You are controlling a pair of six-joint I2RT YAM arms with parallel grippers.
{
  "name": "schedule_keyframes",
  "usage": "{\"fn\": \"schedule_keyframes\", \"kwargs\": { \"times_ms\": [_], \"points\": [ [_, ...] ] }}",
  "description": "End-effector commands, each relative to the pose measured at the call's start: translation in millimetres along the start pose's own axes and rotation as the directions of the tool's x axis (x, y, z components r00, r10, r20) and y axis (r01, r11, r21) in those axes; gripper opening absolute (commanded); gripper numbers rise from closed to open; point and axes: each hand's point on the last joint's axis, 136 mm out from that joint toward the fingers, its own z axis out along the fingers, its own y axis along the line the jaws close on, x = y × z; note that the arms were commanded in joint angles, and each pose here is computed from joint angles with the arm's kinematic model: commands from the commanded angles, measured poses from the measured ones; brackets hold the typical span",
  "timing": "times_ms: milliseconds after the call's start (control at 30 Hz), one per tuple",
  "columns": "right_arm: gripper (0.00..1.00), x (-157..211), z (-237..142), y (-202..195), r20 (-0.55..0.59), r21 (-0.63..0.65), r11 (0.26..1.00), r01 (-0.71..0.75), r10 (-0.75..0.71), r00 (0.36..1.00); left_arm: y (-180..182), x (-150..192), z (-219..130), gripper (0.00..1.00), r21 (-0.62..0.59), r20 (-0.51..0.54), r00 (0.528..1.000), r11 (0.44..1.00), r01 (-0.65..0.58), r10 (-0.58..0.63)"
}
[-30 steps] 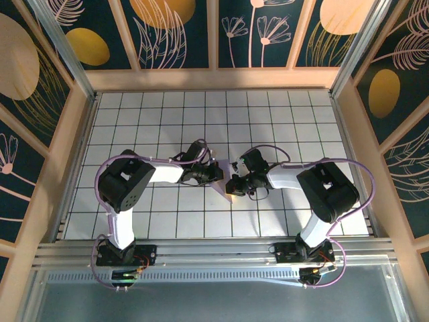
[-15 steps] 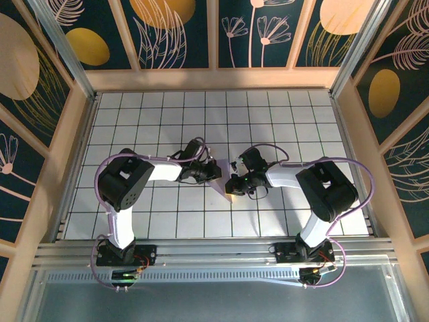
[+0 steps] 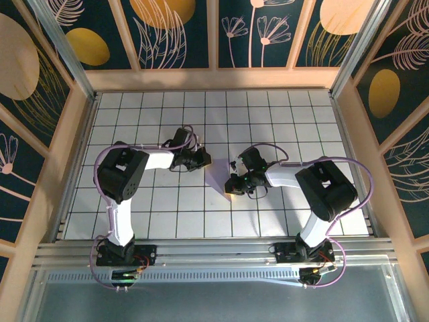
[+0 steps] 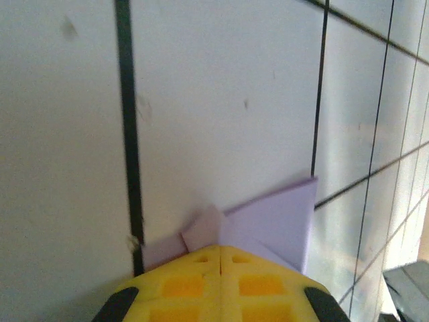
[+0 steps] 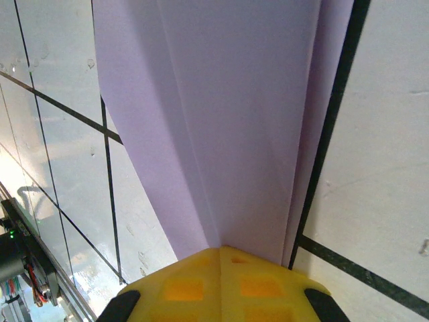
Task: Fold a paper plane with a square sheet of paper (fold left side to right side)
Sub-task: Fourth fold the wing at the center of the table.
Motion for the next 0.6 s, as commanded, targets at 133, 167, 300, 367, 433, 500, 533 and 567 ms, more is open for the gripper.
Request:
{"fn": "schedule_keyframes", "kwargs": {
  "times_ms": [133,167,300,367,433,500,533,567],
  "points": [
    [0.00,47.8,10.6,-69.8,-0.109,0.267,0.960,-0.079,0.112,0.988,30.5,-39.6,-4.4,0.00,-0.091,0.078,0.997,0.996,-0.001,0.008],
    [0.00,47.5,10.5,-69.5,-0.107,0.266,0.961,-0.080,0.112,0.988,32.0,-40.7,-5.0,0.00,-0.097,0.081,0.997,0.995,0.000,0.008],
    [0.00,43.8,10.3,-66.0,-0.095,0.253,0.964,-0.080,0.107,0.990,24.1,-45.5,-20.3,0.00,-0.105,0.116,0.992,0.994,-0.031,0.044],
    [0.00,42.4,10.1,-64.3,-0.090,0.248,0.966,-0.079,0.104,0.991,17.6,-43.2,-30.7,0.00,-0.097,0.133,0.989,0.994,-0.048,0.061],
    [0.00,39.4,9.1,-62.9,-0.079,0.246,0.966,-0.077,0.099,0.992,7.5,-36.5,-42.7,0.00,-0.069,0.144,0.987,0.995,-0.068,0.077],
    [0.00,38.1,8.8,-62.6,-0.075,0.248,0.966,-0.078,0.099,0.992,-3.1,-25.1,-51.4,0.00,-0.041,0.142,0.985,0.995,-0.088,0.093],
    [0.00,37.6,8.5,-62.4,-0.072,0.248,0.966,-0.077,0.098,0.993,-12.2,-19.7,-54.6,0.00,-0.020,0.141,0.984,0.994,-0.104,0.105],
    [0.00,37.7,8.6,-62.6,-0.073,0.249,0.966,-0.077,0.097,0.993,-12.2,-7.5,-54.3,0.00,-0.013,0.121,0.987,0.994,-0.106,0.107]
  ]
}}
